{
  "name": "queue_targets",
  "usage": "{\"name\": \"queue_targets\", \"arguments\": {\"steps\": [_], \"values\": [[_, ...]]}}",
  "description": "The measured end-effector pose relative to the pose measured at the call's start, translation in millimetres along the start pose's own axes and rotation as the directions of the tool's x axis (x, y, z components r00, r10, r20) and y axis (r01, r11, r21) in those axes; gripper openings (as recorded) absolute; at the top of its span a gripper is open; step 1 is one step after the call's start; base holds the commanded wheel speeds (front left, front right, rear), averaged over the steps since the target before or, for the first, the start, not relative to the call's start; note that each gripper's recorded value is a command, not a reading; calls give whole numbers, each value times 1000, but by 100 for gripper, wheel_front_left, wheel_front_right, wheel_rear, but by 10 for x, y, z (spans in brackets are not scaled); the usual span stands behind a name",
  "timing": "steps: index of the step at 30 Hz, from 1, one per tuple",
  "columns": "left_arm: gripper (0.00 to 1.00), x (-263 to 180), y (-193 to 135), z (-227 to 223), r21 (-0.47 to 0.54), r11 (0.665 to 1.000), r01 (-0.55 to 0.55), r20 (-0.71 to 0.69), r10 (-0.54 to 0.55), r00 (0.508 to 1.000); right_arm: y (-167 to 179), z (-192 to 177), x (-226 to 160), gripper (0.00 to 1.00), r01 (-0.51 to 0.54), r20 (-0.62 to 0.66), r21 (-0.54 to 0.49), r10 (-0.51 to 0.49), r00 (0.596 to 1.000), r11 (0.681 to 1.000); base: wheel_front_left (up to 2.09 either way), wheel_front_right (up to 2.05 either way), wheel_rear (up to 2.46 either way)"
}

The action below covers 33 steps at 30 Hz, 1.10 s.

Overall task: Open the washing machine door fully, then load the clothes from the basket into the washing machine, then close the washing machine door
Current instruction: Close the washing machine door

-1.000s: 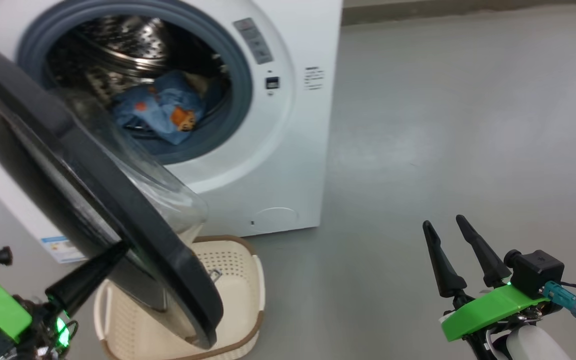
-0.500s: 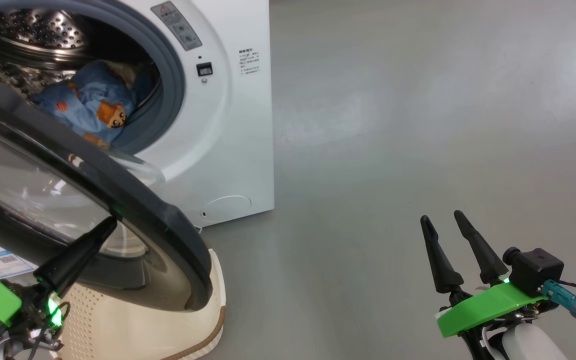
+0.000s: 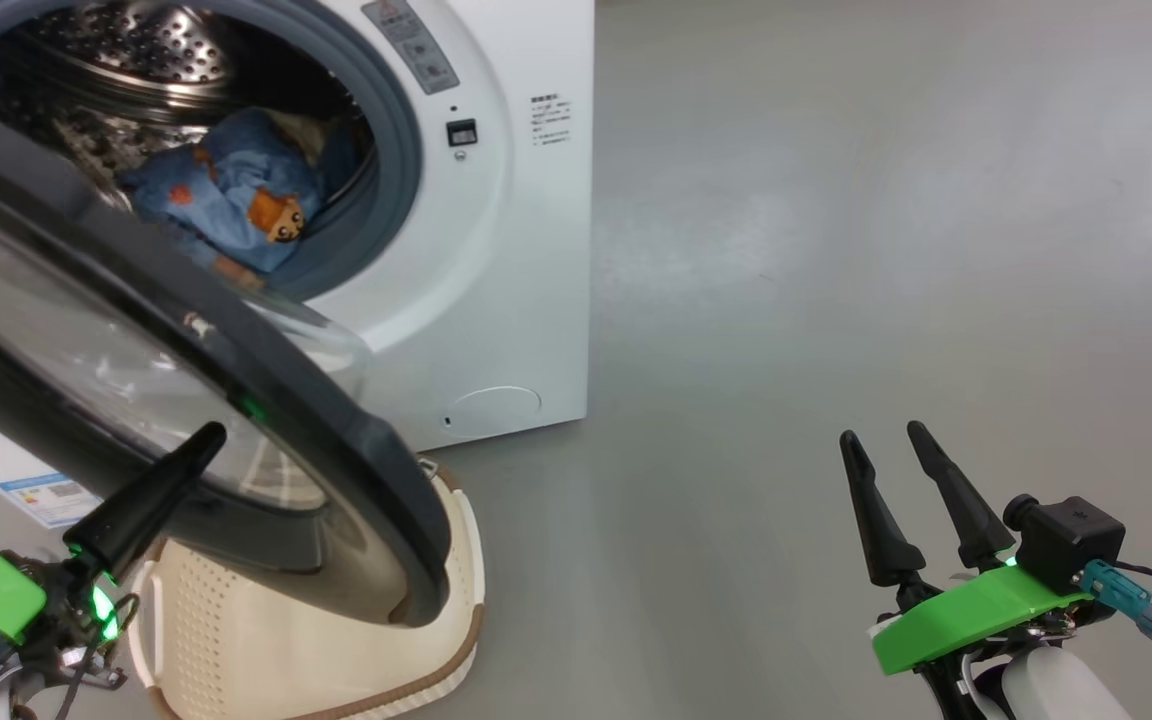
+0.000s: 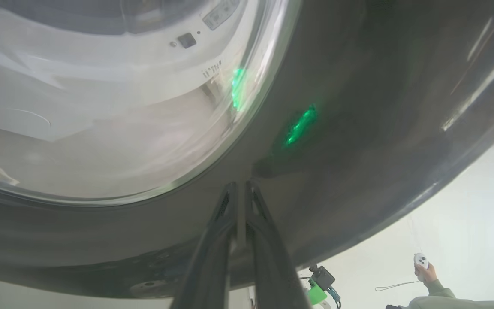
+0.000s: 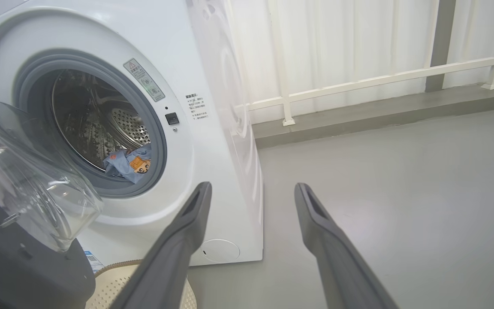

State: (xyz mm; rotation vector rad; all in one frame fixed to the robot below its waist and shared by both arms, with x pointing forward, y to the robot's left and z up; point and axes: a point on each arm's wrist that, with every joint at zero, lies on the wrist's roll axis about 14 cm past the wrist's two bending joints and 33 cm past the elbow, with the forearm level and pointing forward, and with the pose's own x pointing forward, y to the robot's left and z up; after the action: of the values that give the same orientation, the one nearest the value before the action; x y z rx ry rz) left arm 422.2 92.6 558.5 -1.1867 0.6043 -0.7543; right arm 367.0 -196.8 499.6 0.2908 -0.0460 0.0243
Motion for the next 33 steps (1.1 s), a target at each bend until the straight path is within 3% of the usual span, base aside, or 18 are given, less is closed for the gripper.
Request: {"name": "queue_targets", "arguments": {"steps": [5,8,13,17,22,26,33], "values": [[0,-108,-18,71,25,1000,-6,49,5,999,71,-4,38,100,-25,-1,0,25,1000,1000,0,0,0],[100,-188,4,133,58,998,-34,90,28,996,106,1,57,100,-38,0,-2,38,999,999,0,0,0],[100,-342,74,224,119,988,-94,176,72,982,158,-5,89,100,-56,-2,-2,56,998,998,0,0,0],[100,-510,147,366,214,955,-203,270,142,952,201,-18,116,100,-70,-5,-2,70,998,998,0,0,0],[100,-656,16,513,321,910,-264,406,120,906,255,-27,147,100,-89,-7,-2,89,996,996,0,0,0],[100,-770,-16,625,347,888,-302,497,99,862,280,-29,158,100,-96,-8,-1,96,995,995,0,0,0],[100,-920,112,598,431,798,-421,582,111,806,297,-36,173,100,-104,-10,-3,104,995,995,0,0,0]]}}
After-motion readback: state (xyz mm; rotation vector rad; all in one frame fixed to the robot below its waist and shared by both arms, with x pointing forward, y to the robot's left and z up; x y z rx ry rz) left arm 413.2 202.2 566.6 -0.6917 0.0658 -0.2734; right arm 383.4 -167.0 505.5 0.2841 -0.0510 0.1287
